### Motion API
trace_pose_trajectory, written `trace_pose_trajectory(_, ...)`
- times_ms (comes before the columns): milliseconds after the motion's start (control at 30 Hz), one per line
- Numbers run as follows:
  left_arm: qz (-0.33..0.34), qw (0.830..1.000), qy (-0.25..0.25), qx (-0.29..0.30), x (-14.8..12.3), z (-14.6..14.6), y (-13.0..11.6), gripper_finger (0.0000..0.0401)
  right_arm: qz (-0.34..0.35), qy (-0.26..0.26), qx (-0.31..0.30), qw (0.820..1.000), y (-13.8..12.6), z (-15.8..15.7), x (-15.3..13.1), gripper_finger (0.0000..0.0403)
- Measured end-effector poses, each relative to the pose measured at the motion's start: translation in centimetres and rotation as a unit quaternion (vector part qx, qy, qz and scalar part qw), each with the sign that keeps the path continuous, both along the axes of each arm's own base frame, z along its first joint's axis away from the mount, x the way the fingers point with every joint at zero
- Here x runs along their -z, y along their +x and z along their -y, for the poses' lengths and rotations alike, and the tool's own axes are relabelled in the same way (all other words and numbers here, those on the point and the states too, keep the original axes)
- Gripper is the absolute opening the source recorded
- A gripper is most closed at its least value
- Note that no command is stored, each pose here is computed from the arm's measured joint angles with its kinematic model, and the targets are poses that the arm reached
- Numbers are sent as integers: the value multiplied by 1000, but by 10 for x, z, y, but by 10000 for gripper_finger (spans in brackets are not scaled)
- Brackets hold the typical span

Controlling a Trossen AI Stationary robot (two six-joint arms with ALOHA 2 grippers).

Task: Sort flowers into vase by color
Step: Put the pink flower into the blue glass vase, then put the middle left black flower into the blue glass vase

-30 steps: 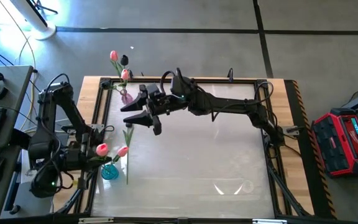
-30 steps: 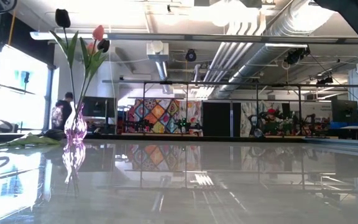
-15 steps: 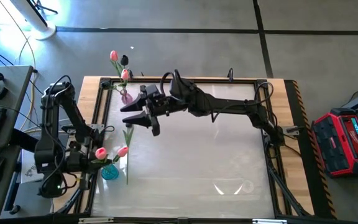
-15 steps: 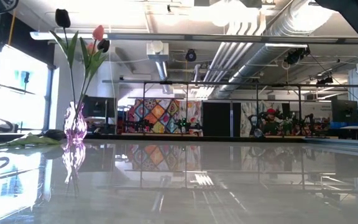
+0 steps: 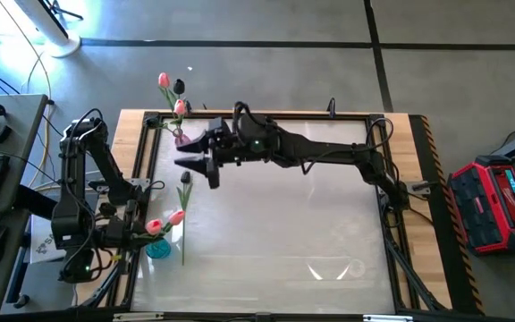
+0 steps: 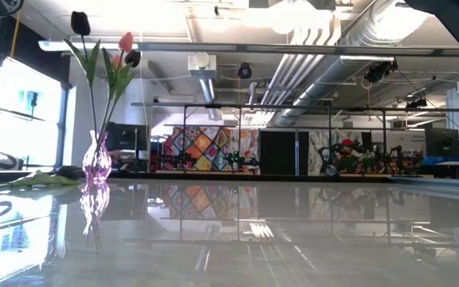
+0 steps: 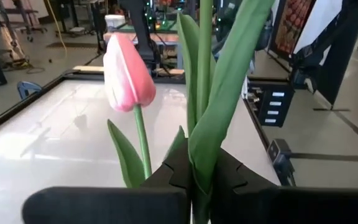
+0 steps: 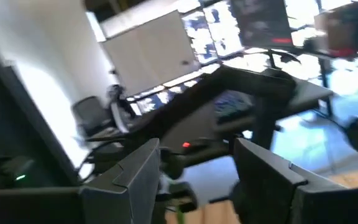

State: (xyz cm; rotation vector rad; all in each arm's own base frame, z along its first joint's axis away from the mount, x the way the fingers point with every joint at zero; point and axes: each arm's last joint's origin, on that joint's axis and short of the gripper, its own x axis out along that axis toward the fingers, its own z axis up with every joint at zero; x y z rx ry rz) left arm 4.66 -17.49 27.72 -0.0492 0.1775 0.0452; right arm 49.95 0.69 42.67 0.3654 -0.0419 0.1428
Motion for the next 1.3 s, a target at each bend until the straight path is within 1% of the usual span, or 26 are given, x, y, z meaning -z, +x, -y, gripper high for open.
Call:
trace_pose_trajectory(100,-7,1000,-9,-3,1,-2,0,24,-20,12,26,999,0,1,4,195)
trace_pose_trajectory(267,-26,999,-40,-7,2,-6,-1,47,-51,35,62,996,0,3,9,195)
trace_pose_trajectory(367,-53,997,-54,-2,2,-7,-2,70,-83,53,90,991,0,5,15,195)
trace_pose_trajectory(467,-82,994,-66,6,0,-10,-2,93,-123,76,124,982,-1,7,24,195)
trace_pose_trajectory(567,-97,992,-81,12,-3,-15,-3,116,-172,105,154,967,-4,10,34,195)
trace_pose_trajectory(633,-104,990,-94,15,-6,-19,-4,128,-214,105,172,956,-7,14,42,195)
trace_pose_trajectory(733,-106,987,-115,21,-12,-28,-5,142,-290,93,210,929,-12,29,62,191)
trace_pose_trajectory(800,-104,987,-121,31,-17,-33,-7,149,-334,105,228,909,-14,44,81,182)
trace_pose_trajectory(833,-104,986,-125,36,-19,-37,-8,152,-348,116,225,903,-14,51,93,177)
trace_pose_trajectory(900,-104,983,-144,44,-26,-43,-9,160,-359,146,206,898,-10,63,115,165)
trace_pose_trajectory(1000,-105,976,-181,53,-38,-54,-11,171,-355,197,153,901,-4,70,144,148)
trace_pose_trajectory(1133,-113,966,-222,67,-51,-68,-13,180,-313,253,113,908,3,64,179,126)
trace_pose_trajectory(1233,-123,960,-241,78,-57,-77,-14,180,-287,278,103,911,4,56,199,104)
trace_pose_trajectory(1300,-128,954,-256,85,-60,-82,-14,179,-282,289,101,909,2,50,212,86)
